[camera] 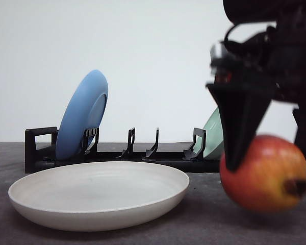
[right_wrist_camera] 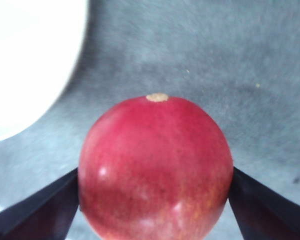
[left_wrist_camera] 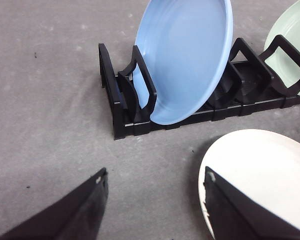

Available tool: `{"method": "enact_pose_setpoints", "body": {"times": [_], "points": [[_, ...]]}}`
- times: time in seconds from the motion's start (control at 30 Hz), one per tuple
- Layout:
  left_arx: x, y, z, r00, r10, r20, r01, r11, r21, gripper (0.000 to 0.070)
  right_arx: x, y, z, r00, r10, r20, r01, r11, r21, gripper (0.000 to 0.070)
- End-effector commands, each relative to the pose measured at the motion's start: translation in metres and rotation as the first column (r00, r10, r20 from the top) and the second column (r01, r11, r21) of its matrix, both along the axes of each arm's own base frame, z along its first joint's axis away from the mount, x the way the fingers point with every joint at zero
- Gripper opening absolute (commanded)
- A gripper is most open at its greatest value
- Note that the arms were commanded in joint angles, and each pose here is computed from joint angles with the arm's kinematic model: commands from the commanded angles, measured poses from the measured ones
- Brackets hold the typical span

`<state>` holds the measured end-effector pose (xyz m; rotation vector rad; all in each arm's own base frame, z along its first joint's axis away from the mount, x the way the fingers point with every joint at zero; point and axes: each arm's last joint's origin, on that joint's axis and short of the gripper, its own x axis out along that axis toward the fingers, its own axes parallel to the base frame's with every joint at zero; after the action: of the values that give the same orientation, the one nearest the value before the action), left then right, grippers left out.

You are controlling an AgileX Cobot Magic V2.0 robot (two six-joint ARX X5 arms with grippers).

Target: Place pomegranate in white plate

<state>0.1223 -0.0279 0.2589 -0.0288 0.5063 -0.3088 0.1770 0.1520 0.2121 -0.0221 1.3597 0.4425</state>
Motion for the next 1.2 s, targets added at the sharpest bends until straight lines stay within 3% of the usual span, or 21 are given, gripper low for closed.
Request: {"method": "enact_pose_setpoints", "body": {"times": [0.0,0.3,0.73,1.17], "points": [[0.001,0.0,0.003,1.0,-0.002,0.014,0.002,1.0,0.004,0.0355,0.004,0.008,0.014,0.995,0.082,0.048,-0.083,0.997,0.011,0.0503],[0.001,0.0,0.003,1.0,-0.002,0.015,0.002,1.0,0.004,0.0354,0.016,0.048,0.046,0.968,0.21,0.134,-0.218,0.975,0.045,0.0503],[0.001,-0.001,0.003,1.0,-0.005,0.015,0.005,1.0,0.004,0.0354,0.041,0.129,0.009,0.934,0.332,0.132,-0.339,0.94,0.035,0.0503],[0.001,-0.001,0.003,1.0,-0.005,0.015,0.005,1.0,0.004,0.0355,0.046,0.14,-0.006,0.93,0.345,0.127,-0.351,0.936,0.023,0.0505]]}}
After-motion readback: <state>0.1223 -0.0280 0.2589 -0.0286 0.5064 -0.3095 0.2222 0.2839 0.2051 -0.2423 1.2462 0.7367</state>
